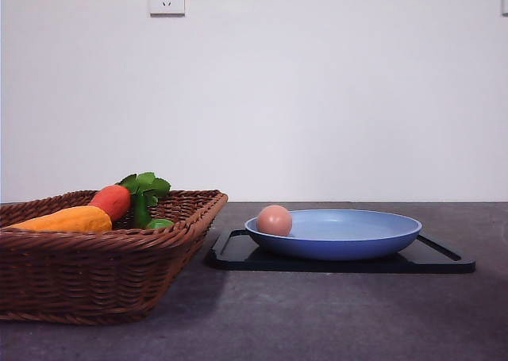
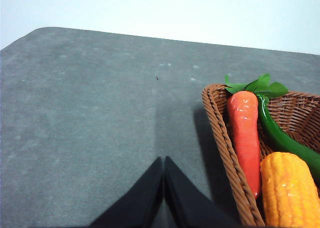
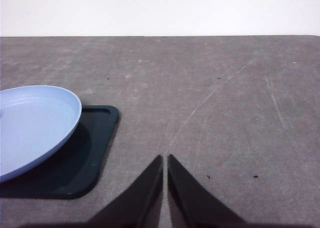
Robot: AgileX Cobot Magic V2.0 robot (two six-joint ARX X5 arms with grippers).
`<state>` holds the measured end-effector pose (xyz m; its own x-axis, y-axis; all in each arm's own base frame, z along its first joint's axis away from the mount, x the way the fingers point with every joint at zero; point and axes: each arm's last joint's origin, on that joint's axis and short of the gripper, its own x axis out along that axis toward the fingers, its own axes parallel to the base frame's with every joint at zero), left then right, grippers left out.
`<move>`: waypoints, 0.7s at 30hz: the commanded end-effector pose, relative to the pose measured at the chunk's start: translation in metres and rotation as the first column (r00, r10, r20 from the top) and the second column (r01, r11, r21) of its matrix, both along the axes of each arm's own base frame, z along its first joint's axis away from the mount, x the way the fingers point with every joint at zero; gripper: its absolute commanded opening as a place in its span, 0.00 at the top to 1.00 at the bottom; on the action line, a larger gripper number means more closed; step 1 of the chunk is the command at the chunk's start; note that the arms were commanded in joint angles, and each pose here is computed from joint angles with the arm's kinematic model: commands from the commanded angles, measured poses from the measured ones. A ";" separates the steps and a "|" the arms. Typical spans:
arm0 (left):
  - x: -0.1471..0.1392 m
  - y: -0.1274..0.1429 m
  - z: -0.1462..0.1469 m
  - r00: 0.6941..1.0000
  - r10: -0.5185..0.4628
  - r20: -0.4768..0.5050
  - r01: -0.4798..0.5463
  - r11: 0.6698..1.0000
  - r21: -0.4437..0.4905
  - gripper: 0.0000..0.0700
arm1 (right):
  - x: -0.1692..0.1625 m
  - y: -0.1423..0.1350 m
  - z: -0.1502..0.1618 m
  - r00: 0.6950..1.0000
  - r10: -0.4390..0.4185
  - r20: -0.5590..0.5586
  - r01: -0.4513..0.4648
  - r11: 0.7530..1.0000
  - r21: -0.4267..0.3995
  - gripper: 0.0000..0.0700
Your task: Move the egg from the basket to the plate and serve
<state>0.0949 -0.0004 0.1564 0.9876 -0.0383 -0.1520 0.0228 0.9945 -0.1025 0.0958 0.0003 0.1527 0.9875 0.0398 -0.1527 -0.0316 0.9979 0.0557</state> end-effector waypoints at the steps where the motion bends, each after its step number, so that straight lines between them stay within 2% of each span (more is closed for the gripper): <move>1: 0.001 0.000 -0.009 1.000 0.004 -0.027 -0.004 1.000 -0.002 1.00 | 0.000 0.000 -0.001 1.000 0.000 0.002 0.000 1.000 -0.004 1.00; 21: 0.001 0.000 -0.009 1.000 0.004 -0.027 -0.004 1.000 -0.002 1.00 | 0.000 0.000 -0.001 1.000 0.000 0.002 0.000 1.000 -0.004 1.00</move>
<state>0.0949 -0.0004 0.1564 0.9876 -0.0383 -0.1520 0.0228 0.9945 -0.1025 0.0958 0.0003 0.1527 0.9875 0.0398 -0.1527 -0.0316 0.9979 0.0557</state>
